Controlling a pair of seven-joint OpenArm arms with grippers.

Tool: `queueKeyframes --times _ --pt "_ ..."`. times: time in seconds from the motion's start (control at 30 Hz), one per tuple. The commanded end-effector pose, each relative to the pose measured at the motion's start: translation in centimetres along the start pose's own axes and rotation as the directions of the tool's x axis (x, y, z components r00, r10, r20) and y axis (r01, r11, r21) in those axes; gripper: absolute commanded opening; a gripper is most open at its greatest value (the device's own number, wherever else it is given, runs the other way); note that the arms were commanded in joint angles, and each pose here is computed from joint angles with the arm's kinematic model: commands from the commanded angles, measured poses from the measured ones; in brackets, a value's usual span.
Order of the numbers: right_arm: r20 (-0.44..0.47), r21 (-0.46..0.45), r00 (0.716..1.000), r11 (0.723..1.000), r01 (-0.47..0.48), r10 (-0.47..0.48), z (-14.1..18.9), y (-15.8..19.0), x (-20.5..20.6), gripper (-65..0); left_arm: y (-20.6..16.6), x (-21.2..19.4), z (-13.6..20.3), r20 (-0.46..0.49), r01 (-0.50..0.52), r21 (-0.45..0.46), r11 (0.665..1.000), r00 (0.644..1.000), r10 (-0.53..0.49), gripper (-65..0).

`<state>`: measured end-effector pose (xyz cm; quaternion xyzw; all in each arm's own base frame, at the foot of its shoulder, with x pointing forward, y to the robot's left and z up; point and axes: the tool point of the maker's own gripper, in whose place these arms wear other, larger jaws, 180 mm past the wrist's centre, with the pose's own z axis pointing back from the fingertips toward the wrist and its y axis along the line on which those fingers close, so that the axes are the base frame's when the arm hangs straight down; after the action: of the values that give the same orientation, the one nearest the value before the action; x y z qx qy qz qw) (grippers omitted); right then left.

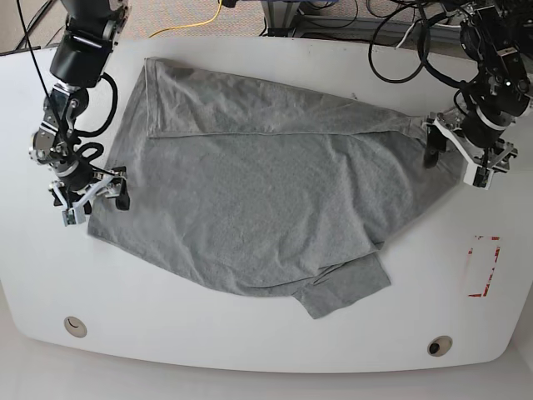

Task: Layout the t-shirt on the table in an organized manner, then fold the t-shirt properly
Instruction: 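Grasp the shirt's side edges with both grippers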

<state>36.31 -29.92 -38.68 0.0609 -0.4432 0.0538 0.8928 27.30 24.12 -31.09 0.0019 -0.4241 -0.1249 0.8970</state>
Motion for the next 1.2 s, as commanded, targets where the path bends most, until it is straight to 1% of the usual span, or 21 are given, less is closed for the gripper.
queueKeyframes --times 0.0,0.17,0.27,0.37,0.53,0.83,0.97,1.03,1.07,1.13,1.17 --pt "0.083 -0.026 0.996 1.000 0.013 -0.011 0.9 -1.5 2.3 -9.5 0.1 1.4 0.3 0.045 0.017 0.001 1.000 0.999 -0.017 -16.5" --pt "0.046 -0.039 0.995 0.995 0.096 -0.094 0.7 -2.7 -0.2 -9.5 -0.7 1.8 -0.1 0.051 0.030 -0.022 0.999 0.998 -0.028 -16.5" --pt "0.049 -0.046 0.990 0.990 0.133 -0.131 0.7 -3.5 -0.8 -9.5 -0.8 2.3 -0.3 0.063 0.034 -0.027 0.999 0.997 -0.033 -16.5" --pt "0.045 -0.038 0.985 0.985 0.167 -0.165 0.2 -3.3 -1.7 -9.5 -0.9 2.5 -0.3 0.067 0.036 -0.027 0.999 0.997 -0.034 -16.5" --pt "0.038 -0.006 0.978 0.979 0.204 -0.204 -1.2 -1.8 -2.3 -9.5 -0.8 2.5 -0.4 0.067 0.036 -0.026 0.999 0.997 -0.034 -16.5" --pt "0.007 0.077 0.981 0.979 0.191 -0.192 -3.2 2.4 -2.6 -10.3 -0.8 2.3 -0.4 0.061 0.033 -0.028 0.999 0.998 -0.031 -16.5" --pt "0.018 0.089 0.980 0.977 0.196 -0.198 -3.6 3.1 -2.1 -10.8 -0.8 2.1 -0.4 0.056 0.028 -0.028 0.999 0.998 -0.026 -16.5" --pt "0.022 0.093 0.980 0.976 0.196 -0.199 -3.7 3.2 -1.9 -14.3 -0.8 2.0 -0.4 0.054 0.028 -0.026 0.999 0.998 -0.026 -16.5" --pt "0.022 0.093 0.980 0.976 0.196 -0.199 -3.7 3.2 -1.9 -17.6 -0.7 1.9 -0.4 0.053 0.027 -0.025 0.999 0.998 -0.025 -16.5" --pt "0.022 0.093 0.980 0.976 0.196 -0.199 -3.7 3.2 -1.9 -25.5 -0.6 1.5 -0.4 0.037 0.033 -0.016 0.999 0.999 -0.032 -16.5" --pt "0.022 0.093 0.980 0.976 0.196 -0.199 -3.7 3.2 -1.9 -31.4 -0.5 1.2 -0.3 0.025 0.039 -0.006 0.999 0.999 -0.039 -16.5"
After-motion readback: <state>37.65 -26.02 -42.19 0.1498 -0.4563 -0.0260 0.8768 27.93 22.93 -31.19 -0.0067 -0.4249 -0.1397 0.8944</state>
